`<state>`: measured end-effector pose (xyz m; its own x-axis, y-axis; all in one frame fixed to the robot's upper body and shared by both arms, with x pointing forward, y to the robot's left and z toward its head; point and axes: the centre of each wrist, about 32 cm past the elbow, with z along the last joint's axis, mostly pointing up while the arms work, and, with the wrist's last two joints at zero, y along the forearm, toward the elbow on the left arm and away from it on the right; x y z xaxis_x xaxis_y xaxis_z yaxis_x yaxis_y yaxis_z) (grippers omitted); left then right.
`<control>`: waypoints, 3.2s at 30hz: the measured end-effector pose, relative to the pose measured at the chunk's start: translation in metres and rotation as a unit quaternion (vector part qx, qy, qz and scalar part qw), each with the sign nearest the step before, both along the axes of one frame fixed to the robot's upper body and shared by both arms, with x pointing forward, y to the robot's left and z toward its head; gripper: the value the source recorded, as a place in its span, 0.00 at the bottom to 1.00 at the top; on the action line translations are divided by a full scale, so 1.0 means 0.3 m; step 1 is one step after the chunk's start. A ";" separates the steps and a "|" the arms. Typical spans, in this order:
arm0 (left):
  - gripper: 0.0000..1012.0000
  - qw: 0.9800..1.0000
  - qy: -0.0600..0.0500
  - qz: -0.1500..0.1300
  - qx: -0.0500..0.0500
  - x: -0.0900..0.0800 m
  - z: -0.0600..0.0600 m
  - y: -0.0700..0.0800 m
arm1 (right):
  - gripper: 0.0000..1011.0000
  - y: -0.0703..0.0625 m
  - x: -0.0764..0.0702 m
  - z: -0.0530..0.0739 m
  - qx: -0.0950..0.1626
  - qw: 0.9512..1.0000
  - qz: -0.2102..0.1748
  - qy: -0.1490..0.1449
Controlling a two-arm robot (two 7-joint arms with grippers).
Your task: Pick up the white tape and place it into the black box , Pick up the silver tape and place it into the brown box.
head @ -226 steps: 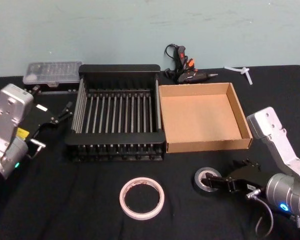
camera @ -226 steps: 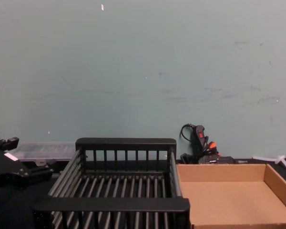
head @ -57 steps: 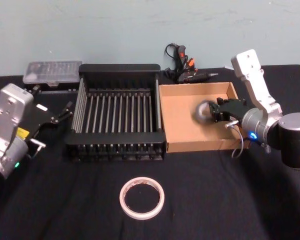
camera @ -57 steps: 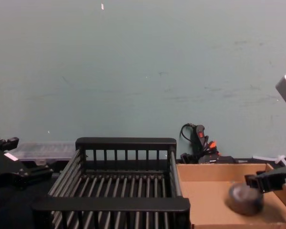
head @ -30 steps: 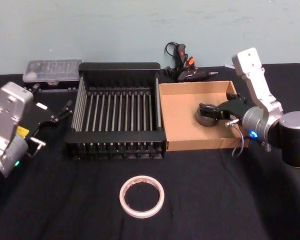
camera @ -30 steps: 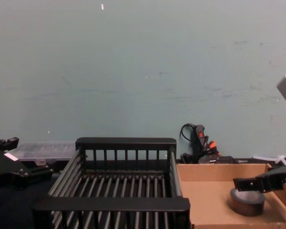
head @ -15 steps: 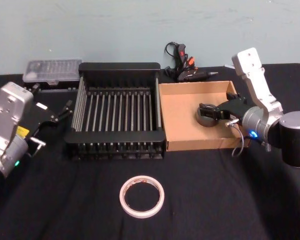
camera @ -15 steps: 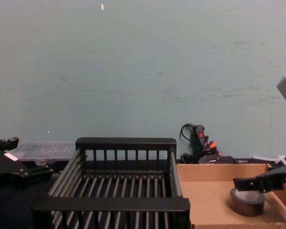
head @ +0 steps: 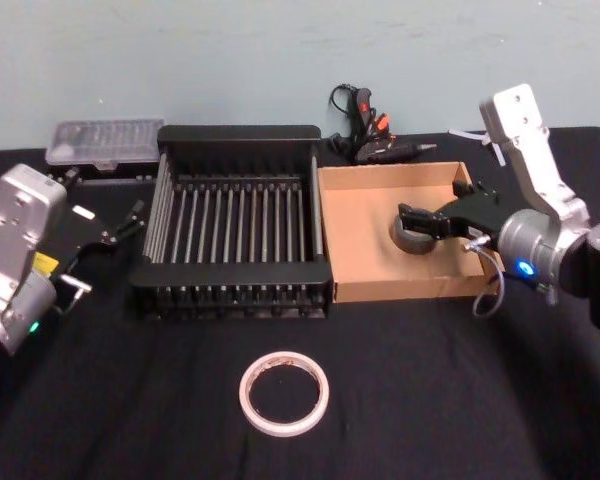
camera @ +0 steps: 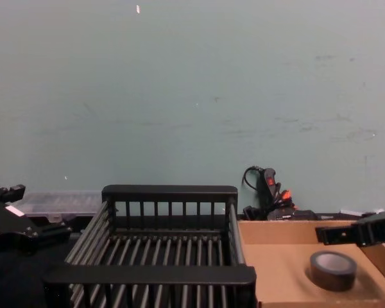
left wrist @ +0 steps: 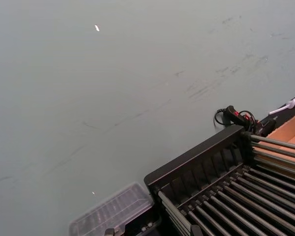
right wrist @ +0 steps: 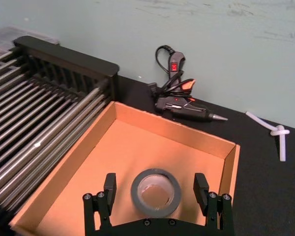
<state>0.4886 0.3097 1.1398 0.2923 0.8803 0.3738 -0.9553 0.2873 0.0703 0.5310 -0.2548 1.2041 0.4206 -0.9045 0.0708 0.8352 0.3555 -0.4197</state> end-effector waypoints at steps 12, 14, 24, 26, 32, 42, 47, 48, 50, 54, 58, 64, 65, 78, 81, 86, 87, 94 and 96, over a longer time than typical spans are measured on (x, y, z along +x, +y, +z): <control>0.99 1.000 0.000 0.000 0.000 0.000 0.000 0.000 | 0.99 -0.028 -0.136 0.056 -0.009 0.998 0.054 0.012; 0.99 1.000 0.000 0.000 0.000 0.000 0.000 0.000 | 0.99 -0.030 -0.154 0.060 -0.012 0.998 0.062 0.015; 0.99 1.000 0.000 0.000 0.000 0.000 0.000 0.000 | 0.99 -0.013 -0.241 0.056 -0.020 0.993 0.109 0.046; 0.99 1.000 0.000 0.000 0.000 0.000 0.000 0.000 | 0.99 -0.002 -0.251 0.051 -0.020 0.991 0.120 0.050; 0.99 1.000 0.000 0.000 0.000 0.000 0.000 0.000 | 0.99 0.030 -0.263 0.040 -0.016 0.988 0.144 0.057; 0.99 1.000 0.000 0.000 0.000 0.000 0.000 0.000 | 0.99 0.102 -0.244 0.026 -0.017 0.981 0.183 0.063; 0.99 1.000 0.000 0.000 0.000 0.000 0.000 0.000 | 0.99 0.149 -0.234 0.017 -0.024 0.977 0.198 0.076; 0.99 1.000 0.000 0.000 0.000 0.000 0.000 0.000 | 0.99 0.157 -0.233 0.015 -0.026 0.976 0.199 0.080; 0.99 1.000 0.000 0.000 0.000 0.000 0.000 0.000 | 0.99 0.169 -0.231 0.014 -0.029 0.975 0.201 0.085; 0.99 1.000 0.000 0.000 0.000 0.000 0.000 0.000 | 0.99 0.201 -0.229 0.010 -0.041 0.972 0.206 0.102; 0.99 1.000 0.000 0.000 0.000 0.000 0.000 0.000 | 0.99 0.234 -0.232 0.000 -0.055 0.968 0.214 0.116; 0.99 1.000 0.000 0.000 0.000 0.000 0.000 0.000 | 0.99 0.263 -0.237 -0.009 -0.067 0.965 0.222 0.122; 0.99 1.000 0.000 0.000 0.000 0.000 0.000 0.000 | 0.99 0.266 -0.238 -0.010 -0.068 0.965 0.223 0.122; 0.99 1.000 0.000 0.000 0.000 0.000 0.000 0.000 | 0.99 0.301 -0.242 -0.018 -0.090 0.962 0.228 0.116; 0.99 1.000 0.000 0.000 0.000 0.000 0.000 0.000 | 0.99 0.305 -0.243 -0.021 -0.089 0.962 0.229 0.118; 0.99 1.000 0.000 0.000 0.000 0.000 0.000 0.000 | 0.99 0.308 -0.242 -0.024 -0.087 0.962 0.229 0.121; 0.99 1.000 0.000 0.000 0.000 0.000 0.000 0.000 | 0.99 0.309 -0.242 -0.025 -0.086 0.962 0.229 0.122; 0.99 1.000 0.000 0.000 0.000 0.000 0.000 0.000 | 0.99 0.309 -0.240 -0.031 -0.084 0.962 0.227 0.128; 0.99 1.000 0.000 0.000 0.000 0.000 0.000 0.000 | 0.99 0.309 -0.241 -0.033 -0.083 0.962 0.227 0.129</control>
<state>0.4886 0.3097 1.1398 0.2922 0.8803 0.3737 -0.9553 0.2873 0.0703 0.4589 -0.1620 1.1942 0.7924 -0.6088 0.0384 0.4697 0.5689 -0.6751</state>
